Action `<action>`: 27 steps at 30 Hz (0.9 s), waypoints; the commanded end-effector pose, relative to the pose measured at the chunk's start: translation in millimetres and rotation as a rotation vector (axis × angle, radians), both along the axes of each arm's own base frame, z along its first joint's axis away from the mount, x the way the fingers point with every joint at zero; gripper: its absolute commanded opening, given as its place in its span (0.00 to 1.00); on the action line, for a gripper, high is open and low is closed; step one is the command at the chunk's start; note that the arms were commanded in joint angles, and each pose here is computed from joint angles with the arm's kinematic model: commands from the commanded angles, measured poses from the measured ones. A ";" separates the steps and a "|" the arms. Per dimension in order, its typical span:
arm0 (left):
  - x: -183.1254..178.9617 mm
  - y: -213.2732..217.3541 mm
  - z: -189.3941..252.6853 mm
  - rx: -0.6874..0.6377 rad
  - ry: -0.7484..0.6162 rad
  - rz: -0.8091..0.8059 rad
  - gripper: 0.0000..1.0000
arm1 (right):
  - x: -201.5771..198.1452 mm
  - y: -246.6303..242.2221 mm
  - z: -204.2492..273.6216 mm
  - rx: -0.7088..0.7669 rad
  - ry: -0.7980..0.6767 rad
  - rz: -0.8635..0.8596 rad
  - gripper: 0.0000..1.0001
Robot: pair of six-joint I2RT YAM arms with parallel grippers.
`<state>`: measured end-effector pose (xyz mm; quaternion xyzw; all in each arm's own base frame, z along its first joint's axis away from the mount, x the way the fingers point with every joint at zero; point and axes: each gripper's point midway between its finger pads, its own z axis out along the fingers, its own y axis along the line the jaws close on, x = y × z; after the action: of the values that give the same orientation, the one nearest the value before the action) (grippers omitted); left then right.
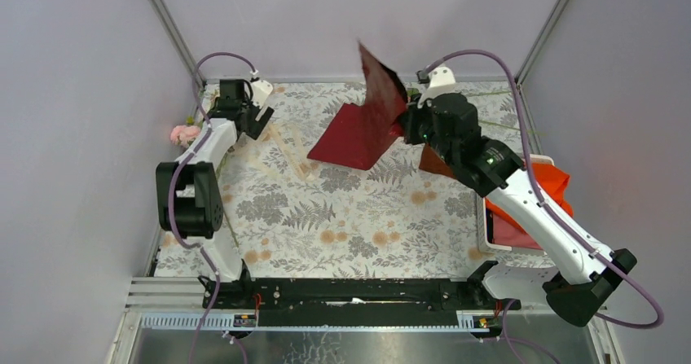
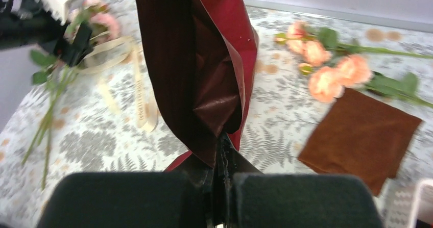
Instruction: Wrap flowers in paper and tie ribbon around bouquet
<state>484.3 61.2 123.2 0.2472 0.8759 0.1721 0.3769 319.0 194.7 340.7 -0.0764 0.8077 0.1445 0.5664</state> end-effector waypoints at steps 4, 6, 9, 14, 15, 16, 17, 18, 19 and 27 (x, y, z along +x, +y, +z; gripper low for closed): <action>-41.7 -52.7 123.4 -0.291 -0.115 -0.083 0.96 | -25.4 72.8 8.4 0.063 -0.073 0.261 0.00; -61.9 -83.7 155.4 -0.426 -0.148 -0.187 0.90 | -29.6 82.3 1.1 0.072 -0.062 0.282 0.00; -104.5 -132.6 197.7 -0.645 -0.156 -0.357 0.87 | -36.5 97.4 -11.8 0.085 -0.042 0.311 0.00; -165.9 -176.7 255.2 -0.911 -0.155 -0.500 0.98 | -43.6 117.1 -40.8 0.088 -0.002 0.289 0.00; -169.9 -180.2 260.9 -0.968 -0.148 -0.474 0.99 | -43.8 119.4 -47.0 0.083 0.004 0.267 0.00; -173.1 -184.3 263.4 -1.021 -0.131 -0.452 0.99 | -43.7 121.4 -52.7 0.079 0.010 0.239 0.00; -174.1 -188.3 263.6 -1.061 -0.113 -0.427 0.99 | -43.5 123.5 -57.6 0.074 0.015 0.214 0.00; -173.9 -192.5 262.6 -1.094 -0.093 -0.396 0.99 | -42.5 126.2 -62.2 0.069 0.020 0.188 0.00; -173.1 -199.1 260.0 -1.115 -0.073 -0.363 0.99 | -40.9 127.4 -65.0 0.064 0.020 0.157 0.00; -159.2 -245.3 212.5 -1.092 0.024 -0.140 0.99 | -44.6 147.6 -80.9 -0.007 0.028 0.100 0.00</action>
<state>309.5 -179.9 352.9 0.1571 0.7945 -0.3557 0.4665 263.3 335.3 225.6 -0.1681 0.8300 0.1689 0.5043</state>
